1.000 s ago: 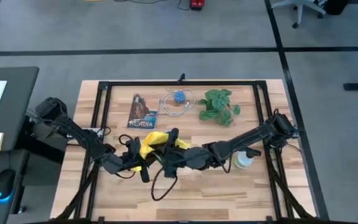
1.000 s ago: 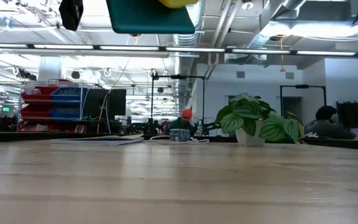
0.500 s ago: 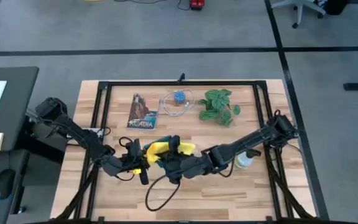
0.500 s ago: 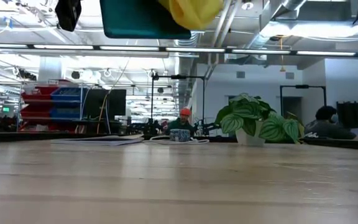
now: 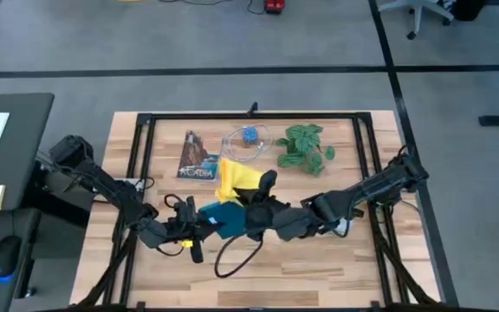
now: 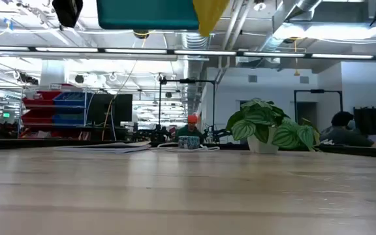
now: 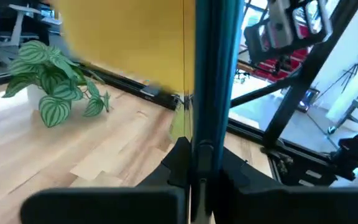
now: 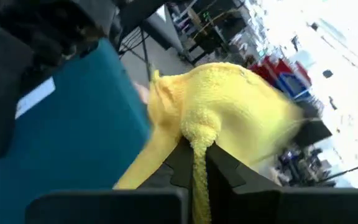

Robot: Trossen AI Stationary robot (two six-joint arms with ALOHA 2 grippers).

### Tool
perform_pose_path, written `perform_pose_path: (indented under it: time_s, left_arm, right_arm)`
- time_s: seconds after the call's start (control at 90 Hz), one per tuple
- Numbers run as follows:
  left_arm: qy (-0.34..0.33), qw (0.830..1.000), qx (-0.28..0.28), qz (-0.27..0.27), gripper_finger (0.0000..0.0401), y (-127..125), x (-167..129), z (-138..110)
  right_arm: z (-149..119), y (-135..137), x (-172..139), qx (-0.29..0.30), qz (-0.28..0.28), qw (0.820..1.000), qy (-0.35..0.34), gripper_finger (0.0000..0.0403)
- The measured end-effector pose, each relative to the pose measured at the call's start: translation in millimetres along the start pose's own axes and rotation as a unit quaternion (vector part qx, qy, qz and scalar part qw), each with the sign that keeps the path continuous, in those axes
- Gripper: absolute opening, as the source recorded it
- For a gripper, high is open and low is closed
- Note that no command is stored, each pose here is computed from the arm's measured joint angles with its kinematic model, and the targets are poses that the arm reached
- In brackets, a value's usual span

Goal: Apply microfiber cloth
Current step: Wipe the blue tablet with the microfiber cloth

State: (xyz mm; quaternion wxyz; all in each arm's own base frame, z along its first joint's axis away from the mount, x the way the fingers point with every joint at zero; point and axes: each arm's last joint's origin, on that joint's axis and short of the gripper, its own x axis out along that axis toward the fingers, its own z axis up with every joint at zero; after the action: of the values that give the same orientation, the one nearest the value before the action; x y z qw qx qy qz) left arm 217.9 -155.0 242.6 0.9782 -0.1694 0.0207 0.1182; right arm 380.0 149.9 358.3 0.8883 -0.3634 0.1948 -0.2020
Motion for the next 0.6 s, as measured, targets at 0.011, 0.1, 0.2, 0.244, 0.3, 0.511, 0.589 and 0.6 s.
perform_pose_path:
  time_s: [0.011,0.1,0.2,0.244,0.3,0.511,0.589,0.6]
  left_arm:
    - [0.0,1.0,0.001,0.001,0.0009,0,0,0]
    - [0.003,1.0,0.009,-0.001,0.0009,-1,-1,-2]
    - [0.013,1.0,0.017,-0.003,0.0009,0,-2,-5]
    - [0.015,1.0,0.015,-0.001,0.0009,0,-3,-6]
    - [0.012,1.0,0.007,0.006,0.0009,0,-3,-6]
    - [-0.009,1.0,-0.018,0.024,0.0009,0,-2,1]
    - [-0.01,0.999,-0.015,0.031,0.0009,1,-2,1]
    - [-0.01,0.999,-0.014,0.031,0.0009,1,-2,1]
  right_arm:
    - [-1,1,-1,0.001,0.004,1.0,0.002,0.0004]
    - [-5,17,0,0.009,0.023,1.0,0.013,0.0004]
    - [-13,37,0,-0.004,0.024,0.999,0.026,0.0004]
    - [-14,41,-2,-0.007,0.01,0.999,0.03,0.0004]
    - [-14,43,-4,-0.019,-0.022,0.999,0.045,0.0004]
    - [-5,21,-22,-0.018,-0.101,0.993,0.054,0.0004]
    - [2,8,-37,0.01,-0.108,0.993,0.038,0.0004]
    - [3,7,-39,0.012,-0.107,0.993,0.036,0.0004]
